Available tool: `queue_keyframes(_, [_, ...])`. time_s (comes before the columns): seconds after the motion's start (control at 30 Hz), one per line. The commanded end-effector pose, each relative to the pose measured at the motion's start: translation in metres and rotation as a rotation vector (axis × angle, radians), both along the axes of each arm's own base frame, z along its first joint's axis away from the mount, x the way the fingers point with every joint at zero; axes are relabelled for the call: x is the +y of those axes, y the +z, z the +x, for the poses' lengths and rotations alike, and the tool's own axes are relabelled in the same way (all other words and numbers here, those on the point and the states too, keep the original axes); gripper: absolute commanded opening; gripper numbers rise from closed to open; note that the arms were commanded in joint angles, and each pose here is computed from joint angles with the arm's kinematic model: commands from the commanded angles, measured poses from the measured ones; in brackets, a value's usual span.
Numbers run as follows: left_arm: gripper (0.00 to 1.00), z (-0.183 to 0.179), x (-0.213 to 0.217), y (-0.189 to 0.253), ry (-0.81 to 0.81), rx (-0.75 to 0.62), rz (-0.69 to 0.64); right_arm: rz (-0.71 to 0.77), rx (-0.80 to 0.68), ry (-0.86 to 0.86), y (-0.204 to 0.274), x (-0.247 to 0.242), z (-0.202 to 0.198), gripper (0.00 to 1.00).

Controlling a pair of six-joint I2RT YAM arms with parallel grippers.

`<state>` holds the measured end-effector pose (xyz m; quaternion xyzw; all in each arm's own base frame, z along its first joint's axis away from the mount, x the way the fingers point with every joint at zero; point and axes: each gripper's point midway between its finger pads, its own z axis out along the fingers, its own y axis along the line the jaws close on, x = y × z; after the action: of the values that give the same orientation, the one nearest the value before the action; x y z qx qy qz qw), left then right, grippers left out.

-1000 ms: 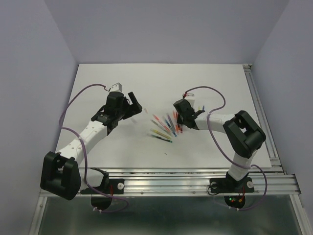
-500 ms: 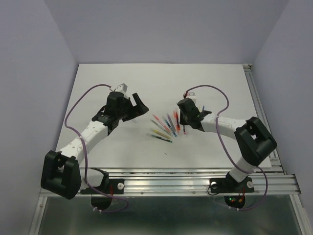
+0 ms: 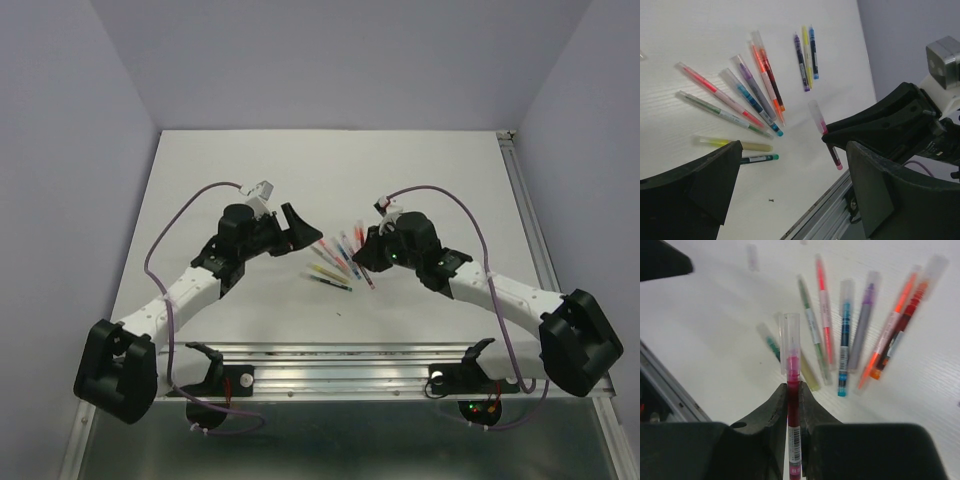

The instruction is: Open the pen caps

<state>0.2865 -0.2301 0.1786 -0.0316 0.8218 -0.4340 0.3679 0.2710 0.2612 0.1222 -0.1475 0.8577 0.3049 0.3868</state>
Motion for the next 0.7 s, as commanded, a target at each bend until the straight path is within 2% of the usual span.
queue_keyframes(0.0, [0.96,-0.019,-0.025,0.024,-0.091,-0.1,-0.108,0.207,-0.101,0.162,0.047,0.028,-0.017,0.04])
queue_keyframes(0.1, [0.96,-0.027,-0.036,0.028,-0.097,-0.122,-0.112,0.267,-0.109,0.2,0.056,0.035,-0.024,0.04])
queue_keyframes(0.33, [0.94,-0.029,-0.047,0.027,-0.016,-0.099,-0.171,0.3,-0.078,0.229,0.057,0.04,-0.031,0.04])
queue_keyframes(0.5, [0.9,-0.024,-0.048,0.026,0.016,-0.096,-0.173,0.381,-0.076,0.287,0.07,0.047,-0.042,0.04])
queue_keyframes(0.67, [0.81,-0.018,-0.048,0.032,0.037,-0.098,-0.186,0.387,-0.037,0.323,0.065,0.055,-0.047,0.04])
